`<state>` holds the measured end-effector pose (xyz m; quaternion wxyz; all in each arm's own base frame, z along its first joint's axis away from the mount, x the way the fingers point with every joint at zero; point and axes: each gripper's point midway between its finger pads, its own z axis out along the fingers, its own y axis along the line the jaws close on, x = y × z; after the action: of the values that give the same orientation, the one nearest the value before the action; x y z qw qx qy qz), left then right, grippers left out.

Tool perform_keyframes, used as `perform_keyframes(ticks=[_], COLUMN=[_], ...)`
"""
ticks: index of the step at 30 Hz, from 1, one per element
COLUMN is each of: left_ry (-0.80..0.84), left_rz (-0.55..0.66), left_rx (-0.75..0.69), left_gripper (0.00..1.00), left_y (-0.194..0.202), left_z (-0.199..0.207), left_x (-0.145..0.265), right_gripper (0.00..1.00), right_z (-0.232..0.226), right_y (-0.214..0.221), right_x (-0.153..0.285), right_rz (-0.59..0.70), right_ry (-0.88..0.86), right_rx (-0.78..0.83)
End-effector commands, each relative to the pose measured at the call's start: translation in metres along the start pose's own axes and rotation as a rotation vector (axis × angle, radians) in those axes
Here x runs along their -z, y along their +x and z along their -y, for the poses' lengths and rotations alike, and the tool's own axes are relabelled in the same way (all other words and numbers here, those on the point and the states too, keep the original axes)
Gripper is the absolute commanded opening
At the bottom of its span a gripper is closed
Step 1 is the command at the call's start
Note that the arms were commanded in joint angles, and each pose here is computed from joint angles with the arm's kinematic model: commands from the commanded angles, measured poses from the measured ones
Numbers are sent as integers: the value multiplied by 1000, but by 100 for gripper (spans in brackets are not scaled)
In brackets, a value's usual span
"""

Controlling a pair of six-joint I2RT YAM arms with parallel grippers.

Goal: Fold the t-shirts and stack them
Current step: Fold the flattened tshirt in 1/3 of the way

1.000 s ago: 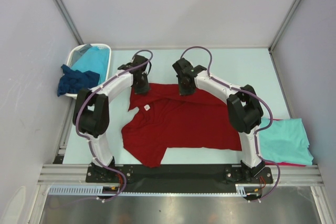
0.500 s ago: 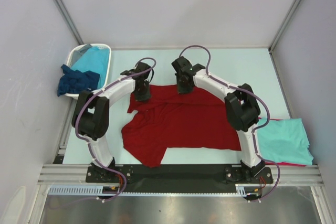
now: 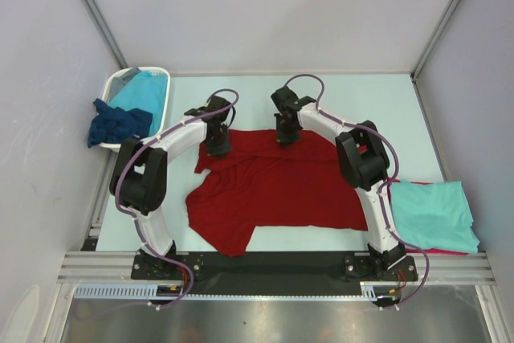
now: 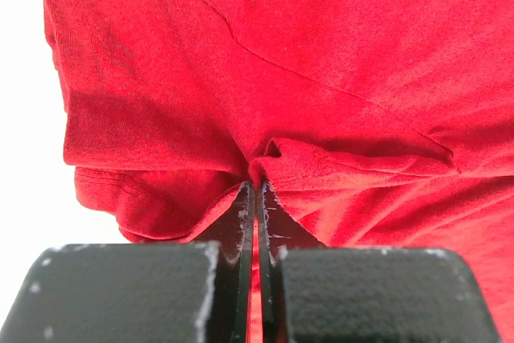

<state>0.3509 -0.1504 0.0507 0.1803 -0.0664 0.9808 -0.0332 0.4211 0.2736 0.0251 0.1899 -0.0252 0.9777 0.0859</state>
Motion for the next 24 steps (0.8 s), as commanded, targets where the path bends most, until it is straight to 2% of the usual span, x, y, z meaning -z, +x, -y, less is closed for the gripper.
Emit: perform_keyframes(ticks=[1,11,14,16,19,24], left_ry=[5,-20,-14,-25,-30,-23], left_rz=[23,39,63,47,41,49], left_rx=[-4,-16,-14,-17,-16,-6], left_gripper=[1,2,1,1,0,0], left_y=[0,-13,-31,-32,-40,-55], left_z=[0,1,9,11,15,25], left_x=[9,6,8,1,-8,-15], right_gripper=[0,0,0,8,15,16], right_z=[-3,1,2,4,2,-2], right_y=[1,-6,-11,-14,-22,-30], right_x=[-6,-3,6,13,29,58], right_rz=[-24,-7,17,33,77,126], right_ry=[-10,-4,6,17,14,-8], right_rx=[3,-3,-5,-7,0,2])
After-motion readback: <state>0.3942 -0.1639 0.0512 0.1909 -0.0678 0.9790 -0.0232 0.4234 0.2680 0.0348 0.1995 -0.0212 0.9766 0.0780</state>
